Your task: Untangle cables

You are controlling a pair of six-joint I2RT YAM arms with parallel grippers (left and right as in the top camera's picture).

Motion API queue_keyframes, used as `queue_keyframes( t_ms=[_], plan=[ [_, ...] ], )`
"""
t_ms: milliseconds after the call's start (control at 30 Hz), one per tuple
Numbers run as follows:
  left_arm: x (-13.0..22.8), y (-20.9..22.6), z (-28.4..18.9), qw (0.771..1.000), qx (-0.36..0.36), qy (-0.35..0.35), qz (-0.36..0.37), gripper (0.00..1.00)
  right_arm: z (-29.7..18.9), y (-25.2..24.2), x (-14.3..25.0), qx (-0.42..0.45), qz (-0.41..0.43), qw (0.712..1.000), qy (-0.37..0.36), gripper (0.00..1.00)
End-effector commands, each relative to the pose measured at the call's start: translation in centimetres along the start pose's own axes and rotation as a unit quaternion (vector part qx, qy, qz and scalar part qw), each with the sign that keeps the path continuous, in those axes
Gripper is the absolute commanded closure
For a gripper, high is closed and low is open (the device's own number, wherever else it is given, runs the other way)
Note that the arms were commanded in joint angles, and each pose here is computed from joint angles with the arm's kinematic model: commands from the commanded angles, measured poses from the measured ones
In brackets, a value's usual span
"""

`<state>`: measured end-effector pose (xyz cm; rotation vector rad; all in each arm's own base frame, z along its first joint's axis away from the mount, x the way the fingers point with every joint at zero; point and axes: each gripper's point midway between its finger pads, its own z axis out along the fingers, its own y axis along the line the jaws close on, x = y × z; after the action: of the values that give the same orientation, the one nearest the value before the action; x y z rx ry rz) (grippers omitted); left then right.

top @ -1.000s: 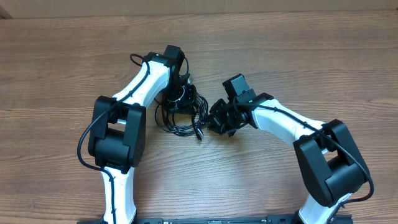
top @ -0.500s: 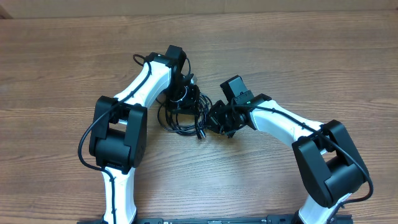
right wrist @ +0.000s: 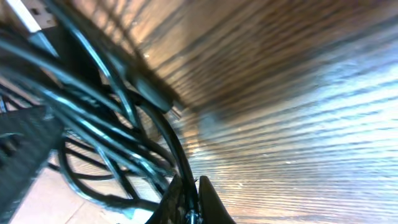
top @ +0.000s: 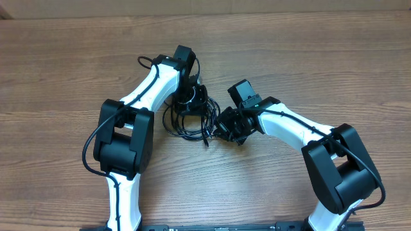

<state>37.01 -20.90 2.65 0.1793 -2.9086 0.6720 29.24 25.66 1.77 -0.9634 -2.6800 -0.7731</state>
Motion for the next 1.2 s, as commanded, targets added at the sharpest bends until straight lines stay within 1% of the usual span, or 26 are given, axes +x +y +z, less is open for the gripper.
queue_keyframes(
  t_ms=[0,67,167,333,433,500,600,767,933,1100,1167],
  plan=[
    [-0.4,-0.7,-0.5,0.999,0.029,-0.003,-0.041,0.96,-0.2,-0.7,-0.1,0.014,0.001,1.0,-0.011,0.96],
    [-0.6,-0.5,-0.7,0.998,0.032,-0.005,-0.054,0.96,-0.2,-1.1,-0.2,0.024,0.005,1.0,-0.015,0.96],
    [-0.9,-0.4,-1.3,0.997,0.055,0.0,-0.058,0.96,-0.2,-1.4,-0.3,0.031,0.008,0.999,-0.02,0.96],
    [-1.2,0.5,-2.1,0.997,0.066,0.002,-0.04,0.96,-0.2,-1.5,-0.6,0.033,0.008,0.999,-0.027,0.96],
    [-0.1,1.2,-2.2,0.998,0.059,0.024,-0.024,0.96,-0.2,-1.5,-0.6,0.033,0.007,0.999,-0.027,0.96],
    [1.4,1.5,-2.0,0.997,0.047,0.049,-0.025,0.75,-0.2,-1.4,-0.6,0.031,0.007,0.999,-0.028,0.96],
    [2.4,1.2,-1.7,0.997,0.037,0.066,-0.025,0.69,-0.2,-1.3,-0.6,0.029,0.006,0.999,-0.028,0.96],
    [3.3,0.2,-0.7,0.997,0.018,0.072,-0.032,0.69,-0.2,-1.3,-0.6,0.028,0.006,0.999,-0.028,0.96],
    [4.1,0.1,0.3,0.997,-0.032,0.065,-0.037,0.74,-0.2,-1.3,-0.6,0.028,0.005,0.999,-0.028,0.96],
    [4.7,-0.2,0.9,0.996,-0.046,0.067,-0.029,0.79,-0.2,-1.3,-0.6,0.028,0.005,0.999,-0.028,0.96],
    [4.9,0.0,1.1,0.996,-0.048,0.069,-0.035,0.8,-0.2,-1.3,-0.6,0.028,0.005,0.999,-0.028,0.96]
  ],
)
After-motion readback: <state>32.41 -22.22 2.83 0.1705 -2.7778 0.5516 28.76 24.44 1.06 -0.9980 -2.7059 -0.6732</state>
